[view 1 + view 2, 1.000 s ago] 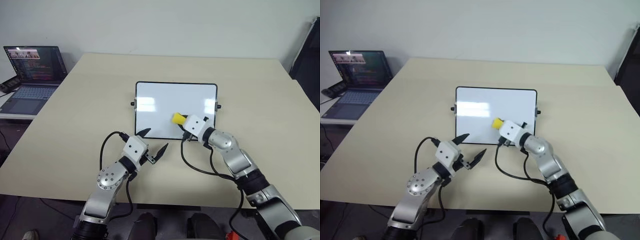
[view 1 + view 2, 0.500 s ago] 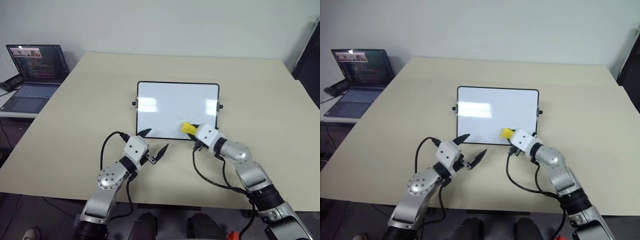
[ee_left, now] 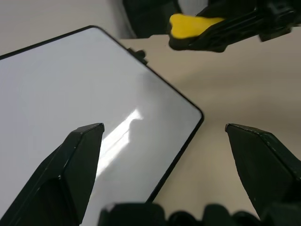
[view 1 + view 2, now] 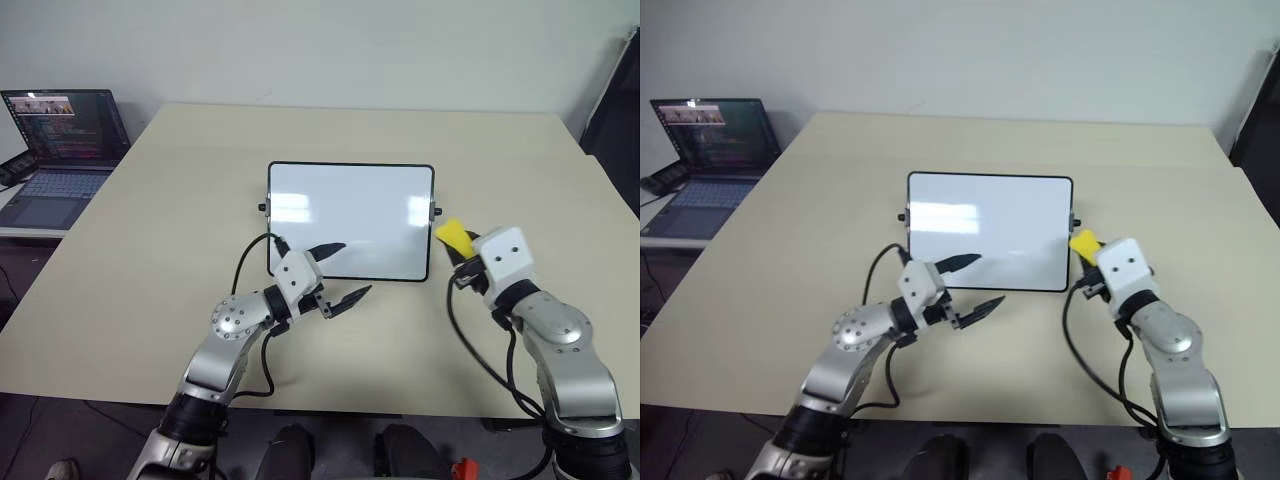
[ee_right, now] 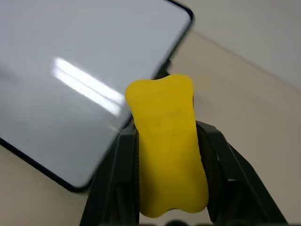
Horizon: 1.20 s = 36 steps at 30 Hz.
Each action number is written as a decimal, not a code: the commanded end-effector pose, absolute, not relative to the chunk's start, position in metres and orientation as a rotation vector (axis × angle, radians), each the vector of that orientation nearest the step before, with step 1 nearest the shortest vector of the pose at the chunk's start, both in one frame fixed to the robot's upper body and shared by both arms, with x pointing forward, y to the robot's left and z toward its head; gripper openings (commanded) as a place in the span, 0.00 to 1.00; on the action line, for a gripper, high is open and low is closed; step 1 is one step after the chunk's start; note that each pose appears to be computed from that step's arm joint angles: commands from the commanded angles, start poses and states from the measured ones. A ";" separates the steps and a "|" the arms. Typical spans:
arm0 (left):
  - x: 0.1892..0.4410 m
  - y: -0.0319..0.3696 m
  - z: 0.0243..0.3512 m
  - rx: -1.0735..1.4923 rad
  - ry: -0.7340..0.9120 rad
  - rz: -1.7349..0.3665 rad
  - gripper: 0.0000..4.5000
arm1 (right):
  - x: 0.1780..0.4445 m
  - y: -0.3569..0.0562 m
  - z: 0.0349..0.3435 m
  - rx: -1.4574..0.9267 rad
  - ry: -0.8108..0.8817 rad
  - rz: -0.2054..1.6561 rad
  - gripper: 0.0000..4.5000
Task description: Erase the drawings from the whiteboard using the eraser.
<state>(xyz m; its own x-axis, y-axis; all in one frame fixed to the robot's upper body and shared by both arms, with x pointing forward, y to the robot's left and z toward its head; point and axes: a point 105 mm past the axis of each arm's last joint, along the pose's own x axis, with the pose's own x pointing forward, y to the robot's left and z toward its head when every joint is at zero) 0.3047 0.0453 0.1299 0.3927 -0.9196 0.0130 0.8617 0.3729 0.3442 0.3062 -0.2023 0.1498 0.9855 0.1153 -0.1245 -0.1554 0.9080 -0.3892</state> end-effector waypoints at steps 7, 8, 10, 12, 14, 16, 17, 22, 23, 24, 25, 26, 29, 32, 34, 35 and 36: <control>0.307 0.007 0.120 0.372 -0.209 -1.490 1.00 | 0.288 -0.249 0.118 -0.126 0.334 -0.111 0.29; 0.307 0.005 0.117 0.388 -0.207 -1.505 1.00 | 0.288 -0.250 0.117 -0.124 0.344 -0.110 0.29; 0.308 0.001 0.113 0.403 -0.203 -1.529 1.00 | 0.288 -0.252 0.112 -0.100 0.370 -0.121 0.29; 0.309 -0.004 0.112 0.394 -0.201 -1.549 1.00 | 0.288 -0.256 0.109 -0.103 0.385 -0.127 0.29; 0.308 -0.007 0.110 0.398 -0.199 -1.567 1.00 | 0.287 -0.257 0.106 -0.089 0.398 -0.130 0.29; 0.308 -0.009 0.109 0.404 -0.205 -1.571 1.00 | 0.288 -0.258 0.104 -0.075 0.409 -0.132 0.29; 0.308 -0.010 0.108 0.407 -0.208 -1.570 1.00 | 0.288 -0.258 0.103 -0.067 0.415 -0.133 0.29; 0.309 -0.011 0.108 0.424 -0.225 -1.555 1.00 | 0.294 -0.256 0.098 -0.047 0.428 -0.128 0.29; 0.309 -0.011 0.109 0.422 -0.226 -1.552 1.00 | 0.296 -0.255 0.098 -0.046 0.427 -0.127 0.29; 0.309 -0.011 0.109 0.422 -0.227 -1.551 1.00 | 0.296 -0.255 0.098 -0.046 0.428 -0.126 0.29; 0.310 -0.011 0.109 0.423 -0.227 -1.550 1.00 | 0.297 -0.255 0.097 -0.042 0.430 -0.127 0.29; 0.310 -0.010 0.109 0.428 -0.226 -1.549 1.00 | 0.298 -0.256 0.097 -0.037 0.431 -0.131 0.29; 0.310 -0.008 0.108 0.436 -0.224 -1.545 1.00 | 0.299 -0.258 0.097 -0.029 0.432 -0.139 0.29; 0.311 -0.007 0.109 0.440 -0.225 -1.542 1.00 | 0.299 -0.262 0.098 -0.027 0.428 -0.152 0.49; 0.312 -0.007 0.109 0.442 -0.225 -1.541 1.00 | 0.299 -0.264 0.098 -0.031 0.427 -0.159 0.62; 0.312 -0.007 0.109 0.443 -0.225 -1.540 1.00 | 0.299 -0.266 0.099 -0.036 0.428 -0.169 0.71; 0.312 -0.007 0.109 0.444 -0.225 -1.539 1.00 | 0.299 -0.267 0.099 -0.038 0.429 -0.175 0.79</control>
<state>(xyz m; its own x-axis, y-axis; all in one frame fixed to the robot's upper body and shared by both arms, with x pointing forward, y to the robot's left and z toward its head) 0.3099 -0.0039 0.0967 0.0324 -0.9866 -0.1600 0.9299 -0.0289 0.3667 0.2973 -0.2615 0.0873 0.8784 -0.1533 -0.4526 0.1419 0.9881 -0.0593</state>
